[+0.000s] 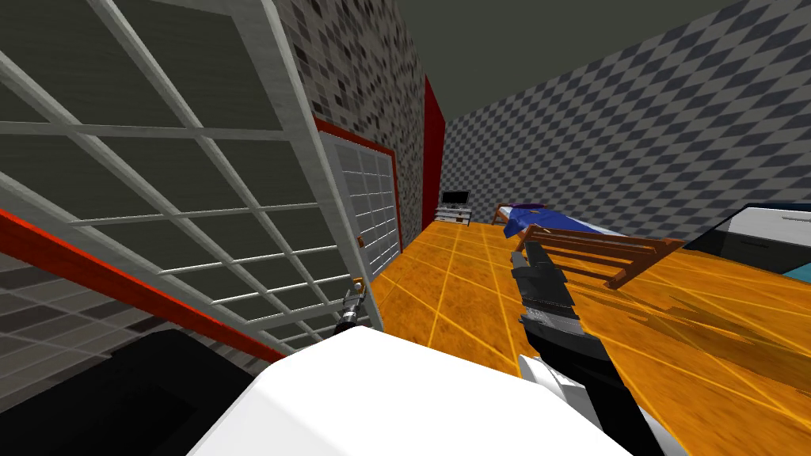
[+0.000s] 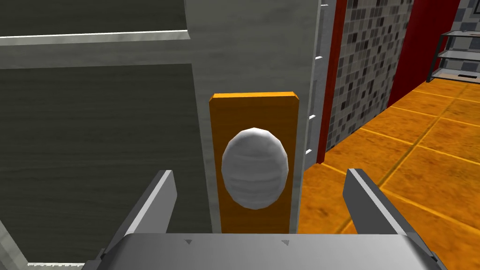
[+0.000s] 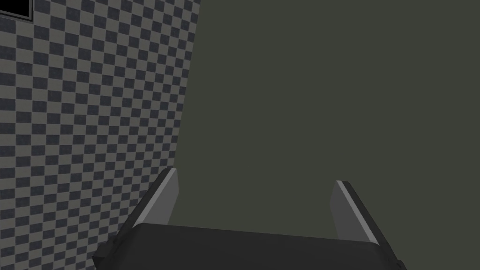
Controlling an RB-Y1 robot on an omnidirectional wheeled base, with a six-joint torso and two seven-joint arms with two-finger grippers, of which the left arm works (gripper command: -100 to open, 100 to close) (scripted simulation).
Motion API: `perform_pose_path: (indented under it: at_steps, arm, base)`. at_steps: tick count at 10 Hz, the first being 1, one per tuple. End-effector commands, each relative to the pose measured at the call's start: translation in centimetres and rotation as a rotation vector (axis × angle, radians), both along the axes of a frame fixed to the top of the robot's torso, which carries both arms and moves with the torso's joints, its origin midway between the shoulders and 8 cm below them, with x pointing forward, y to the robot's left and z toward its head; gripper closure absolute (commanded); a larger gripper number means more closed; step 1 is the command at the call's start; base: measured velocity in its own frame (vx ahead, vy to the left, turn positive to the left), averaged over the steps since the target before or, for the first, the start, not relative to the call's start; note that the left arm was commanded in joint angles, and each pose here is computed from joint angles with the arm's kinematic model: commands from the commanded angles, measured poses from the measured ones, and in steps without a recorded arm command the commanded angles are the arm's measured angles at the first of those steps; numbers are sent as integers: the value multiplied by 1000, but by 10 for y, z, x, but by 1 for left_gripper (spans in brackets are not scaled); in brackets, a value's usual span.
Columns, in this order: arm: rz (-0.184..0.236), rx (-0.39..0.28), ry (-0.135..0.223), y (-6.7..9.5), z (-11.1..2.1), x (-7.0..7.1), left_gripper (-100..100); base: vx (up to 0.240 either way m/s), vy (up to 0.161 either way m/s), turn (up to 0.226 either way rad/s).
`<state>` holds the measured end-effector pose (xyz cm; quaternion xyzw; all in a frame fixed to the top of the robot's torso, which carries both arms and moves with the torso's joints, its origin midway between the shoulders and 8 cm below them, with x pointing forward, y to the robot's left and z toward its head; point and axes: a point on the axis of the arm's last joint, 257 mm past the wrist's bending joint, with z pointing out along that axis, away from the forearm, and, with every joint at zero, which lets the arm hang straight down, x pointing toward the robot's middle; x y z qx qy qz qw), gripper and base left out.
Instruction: Pull the door open
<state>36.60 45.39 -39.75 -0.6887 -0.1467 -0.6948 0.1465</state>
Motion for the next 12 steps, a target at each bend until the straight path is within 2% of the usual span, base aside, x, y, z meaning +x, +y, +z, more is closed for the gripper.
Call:
perform_pose_path:
  at_steps: [1,2,4,5,10,11,12]
  arm:
    - [18,-3,-1,10,0,0,-100]
    - [34,-5,-1,17,0,0,-100]
    - [34,-5,-1,17,0,0,-100]
    - [34,-5,-1,17,0,0,100]
    - [34,-5,-1,17,0,0,100]
    - [10,-2,-1,12,1,2,100]
    - [3,-2,-1,10,1,2,100]
  base:
    - [71,28,-95]
    - [76,40,-127]
    - [47,25,-47]
    - [-6,-4,6]
    - [-2,0,1]
    - [-122,6,-56]
    - [-185,24,-64]
